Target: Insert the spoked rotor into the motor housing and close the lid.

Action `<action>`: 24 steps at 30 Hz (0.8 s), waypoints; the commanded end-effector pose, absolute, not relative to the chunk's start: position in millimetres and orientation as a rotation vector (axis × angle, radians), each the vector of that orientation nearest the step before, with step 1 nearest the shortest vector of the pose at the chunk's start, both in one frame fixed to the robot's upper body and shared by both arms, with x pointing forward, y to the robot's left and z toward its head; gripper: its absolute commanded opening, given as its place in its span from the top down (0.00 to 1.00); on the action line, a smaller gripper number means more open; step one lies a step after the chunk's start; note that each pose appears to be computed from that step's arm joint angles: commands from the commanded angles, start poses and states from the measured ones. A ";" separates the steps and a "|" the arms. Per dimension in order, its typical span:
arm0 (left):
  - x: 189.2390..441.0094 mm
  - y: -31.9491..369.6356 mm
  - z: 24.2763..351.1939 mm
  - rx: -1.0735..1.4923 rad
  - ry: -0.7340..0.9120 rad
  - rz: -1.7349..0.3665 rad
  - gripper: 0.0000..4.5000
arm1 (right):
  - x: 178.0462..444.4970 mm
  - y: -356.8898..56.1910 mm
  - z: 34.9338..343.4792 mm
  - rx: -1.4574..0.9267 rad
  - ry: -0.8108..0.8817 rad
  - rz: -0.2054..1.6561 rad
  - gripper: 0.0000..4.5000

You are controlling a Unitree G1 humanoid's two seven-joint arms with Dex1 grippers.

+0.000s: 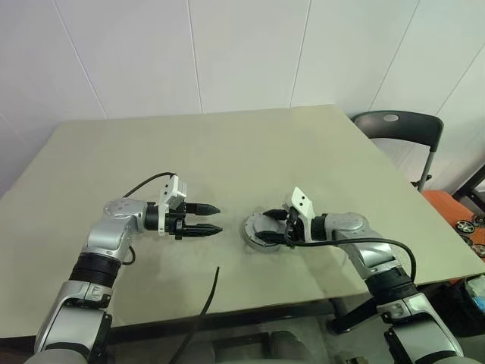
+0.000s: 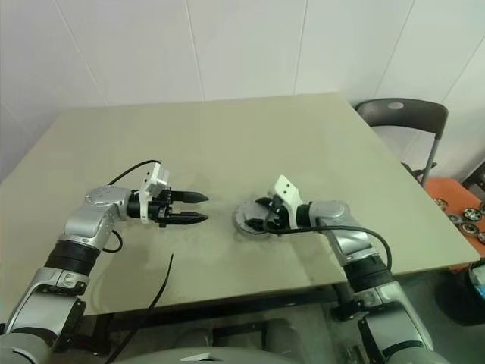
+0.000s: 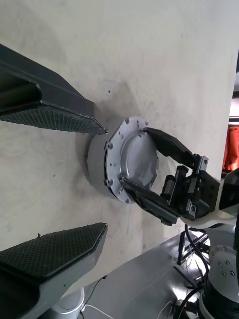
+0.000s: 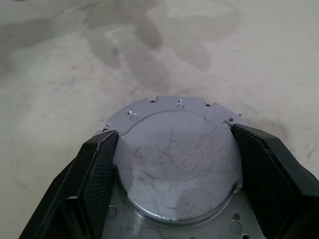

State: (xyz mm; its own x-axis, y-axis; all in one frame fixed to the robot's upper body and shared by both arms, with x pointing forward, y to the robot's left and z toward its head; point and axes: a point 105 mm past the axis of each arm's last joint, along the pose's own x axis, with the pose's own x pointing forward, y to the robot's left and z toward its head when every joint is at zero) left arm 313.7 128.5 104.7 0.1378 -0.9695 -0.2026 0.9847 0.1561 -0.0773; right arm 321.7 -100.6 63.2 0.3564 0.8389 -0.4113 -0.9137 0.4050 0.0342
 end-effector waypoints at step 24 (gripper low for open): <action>320.6 119.4 122.6 0.120 0.140 -1.403 0.33 | 313.0 -104.9 24.6 -0.341 0.531 1.170 0.28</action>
